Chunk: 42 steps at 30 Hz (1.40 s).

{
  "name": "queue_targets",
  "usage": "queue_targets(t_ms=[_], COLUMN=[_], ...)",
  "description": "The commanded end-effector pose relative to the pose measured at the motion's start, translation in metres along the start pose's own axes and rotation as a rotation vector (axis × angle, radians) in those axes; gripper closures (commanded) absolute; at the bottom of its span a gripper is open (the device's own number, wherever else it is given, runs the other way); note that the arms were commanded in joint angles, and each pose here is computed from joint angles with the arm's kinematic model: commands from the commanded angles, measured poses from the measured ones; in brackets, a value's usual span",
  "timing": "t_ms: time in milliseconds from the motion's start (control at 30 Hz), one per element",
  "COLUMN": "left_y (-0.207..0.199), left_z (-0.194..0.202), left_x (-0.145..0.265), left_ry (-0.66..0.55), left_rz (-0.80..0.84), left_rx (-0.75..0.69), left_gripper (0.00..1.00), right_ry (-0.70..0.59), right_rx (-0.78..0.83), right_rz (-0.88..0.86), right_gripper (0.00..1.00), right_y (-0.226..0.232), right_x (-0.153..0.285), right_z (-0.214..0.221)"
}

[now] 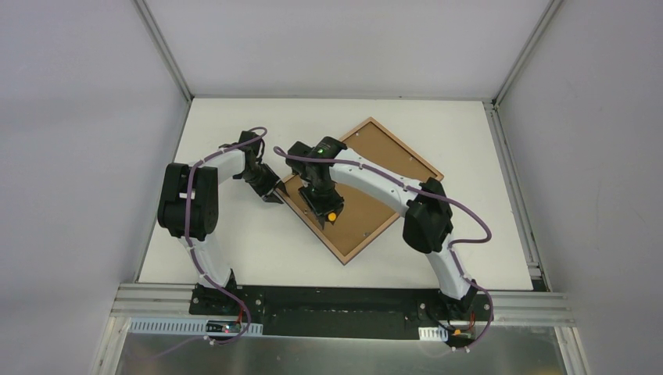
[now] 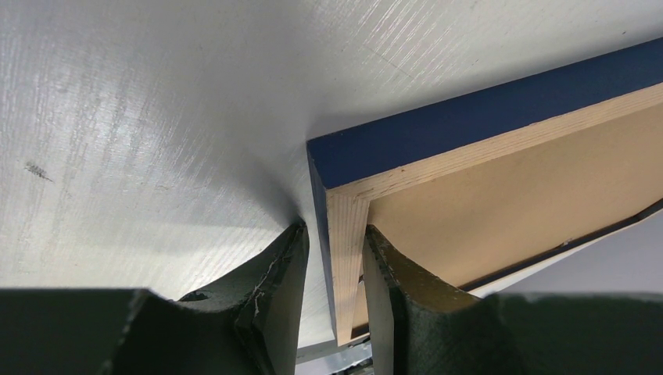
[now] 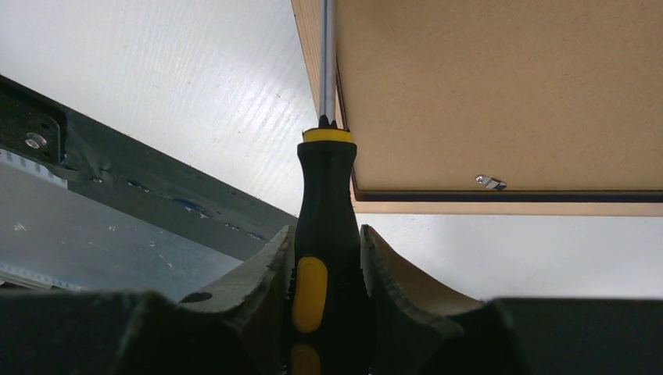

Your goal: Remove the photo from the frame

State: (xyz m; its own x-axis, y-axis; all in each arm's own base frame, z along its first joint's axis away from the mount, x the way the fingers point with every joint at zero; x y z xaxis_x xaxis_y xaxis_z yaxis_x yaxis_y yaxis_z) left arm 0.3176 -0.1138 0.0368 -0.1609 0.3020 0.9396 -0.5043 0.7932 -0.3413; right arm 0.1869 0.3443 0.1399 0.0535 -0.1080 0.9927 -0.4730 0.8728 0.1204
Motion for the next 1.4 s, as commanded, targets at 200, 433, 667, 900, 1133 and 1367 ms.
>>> queue_targets(t_ms=[200,433,667,900,1133,1367], left_y=[0.031,0.030,0.017,-0.033,-0.117,-0.155], left_z=[0.015,0.017,0.016,0.000,0.054,0.162], left_x=[-0.008,-0.007,0.005,0.062,0.113,0.162], left_ry=[0.045,0.052,0.048,-0.112,-0.171,-0.143], left_rz=[-0.136,-0.122,-0.053,0.166,0.712,1.088], left_rx=[-0.004,-0.010,-0.083,-0.327,-0.649,-1.012], left_gripper=[0.67,0.66,0.55,0.34,0.32,0.30], right_ry=[0.029,-0.145,-0.205,-0.149,0.006,0.075], right_rx=[0.032,0.023,-0.043,-0.184,-0.257,-0.214], right_rz=[0.009,0.075,0.044,-0.346,-0.758,-0.996], right_gripper=[1.00,1.00,1.00,1.00,1.00,1.00], right_y=[0.006,-0.001,-0.010,-0.021,-0.028,-0.023], right_x=[0.018,0.035,0.056,0.059,0.073,0.101], right_z=[0.017,-0.010,-0.016,0.002,0.043,0.078])
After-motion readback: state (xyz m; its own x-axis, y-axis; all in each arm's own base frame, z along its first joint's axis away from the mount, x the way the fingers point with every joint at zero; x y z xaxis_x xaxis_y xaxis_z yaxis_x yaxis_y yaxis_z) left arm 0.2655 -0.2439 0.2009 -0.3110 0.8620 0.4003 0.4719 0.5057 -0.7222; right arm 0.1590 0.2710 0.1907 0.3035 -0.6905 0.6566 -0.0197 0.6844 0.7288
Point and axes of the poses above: each gripper's point midway between its finger pads, its own x axis back along the fingers, its own y axis along the line the jaws close on, z = x × y, the point moved 2 cm from there along x, back along the fingers, and after that the axes turned 7 degrees about -x, right-handed, at the moved point
